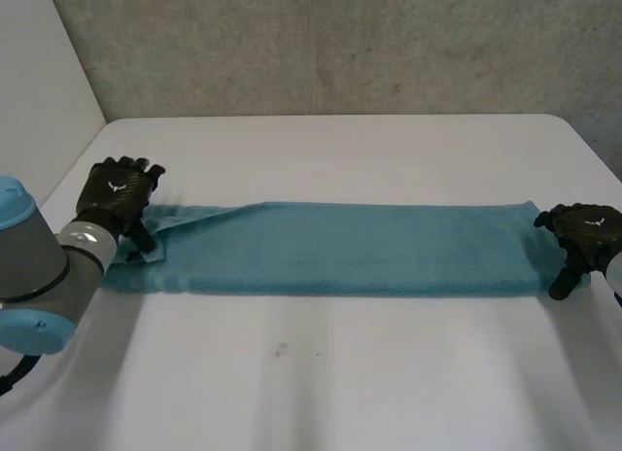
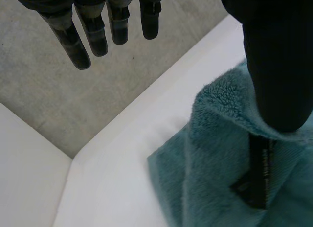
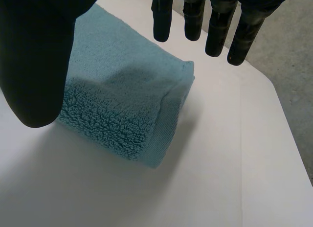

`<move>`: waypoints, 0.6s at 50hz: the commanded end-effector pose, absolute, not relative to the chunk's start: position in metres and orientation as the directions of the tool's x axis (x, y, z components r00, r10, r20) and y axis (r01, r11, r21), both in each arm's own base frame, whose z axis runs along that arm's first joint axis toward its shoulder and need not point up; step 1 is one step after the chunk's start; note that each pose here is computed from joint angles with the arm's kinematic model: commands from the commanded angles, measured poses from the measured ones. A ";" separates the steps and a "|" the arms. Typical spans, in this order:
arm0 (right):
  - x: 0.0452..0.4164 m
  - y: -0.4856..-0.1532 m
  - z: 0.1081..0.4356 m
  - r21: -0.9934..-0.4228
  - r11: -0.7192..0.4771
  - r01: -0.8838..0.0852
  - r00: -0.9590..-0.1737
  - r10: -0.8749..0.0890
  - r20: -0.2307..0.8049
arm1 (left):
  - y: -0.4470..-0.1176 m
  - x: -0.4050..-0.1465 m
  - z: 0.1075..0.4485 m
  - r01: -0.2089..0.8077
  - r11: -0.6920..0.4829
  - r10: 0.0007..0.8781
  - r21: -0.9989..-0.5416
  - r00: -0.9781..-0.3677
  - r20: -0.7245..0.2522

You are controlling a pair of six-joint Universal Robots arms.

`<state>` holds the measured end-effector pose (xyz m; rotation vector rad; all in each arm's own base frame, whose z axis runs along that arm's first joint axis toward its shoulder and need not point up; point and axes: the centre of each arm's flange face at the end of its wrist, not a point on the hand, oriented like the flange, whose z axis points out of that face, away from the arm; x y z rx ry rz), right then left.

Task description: Fold the laundry

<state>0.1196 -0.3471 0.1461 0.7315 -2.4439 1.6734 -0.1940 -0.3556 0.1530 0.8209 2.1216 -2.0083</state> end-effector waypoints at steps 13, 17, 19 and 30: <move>0.121 -0.340 0.144 -0.853 0.293 -0.432 -0.882 -0.337 0.331 | -0.451 -0.205 0.177 0.744 -0.386 0.021 -0.545 -0.583 -0.812; 0.121 -0.340 0.144 -0.853 0.292 -0.432 -0.882 -0.336 0.332 | -0.438 -0.213 0.184 0.695 -0.441 0.087 -0.568 -0.597 -0.798; 0.120 -0.341 0.144 -0.853 0.292 -0.432 -0.882 -0.336 0.331 | -0.430 -0.216 0.183 0.671 -0.449 0.123 -0.590 -0.607 -0.785; 0.119 -0.341 0.144 -0.854 0.293 -0.431 -0.883 -0.334 0.330 | -0.398 -0.211 0.185 0.619 -0.354 0.250 -0.702 -0.660 -0.708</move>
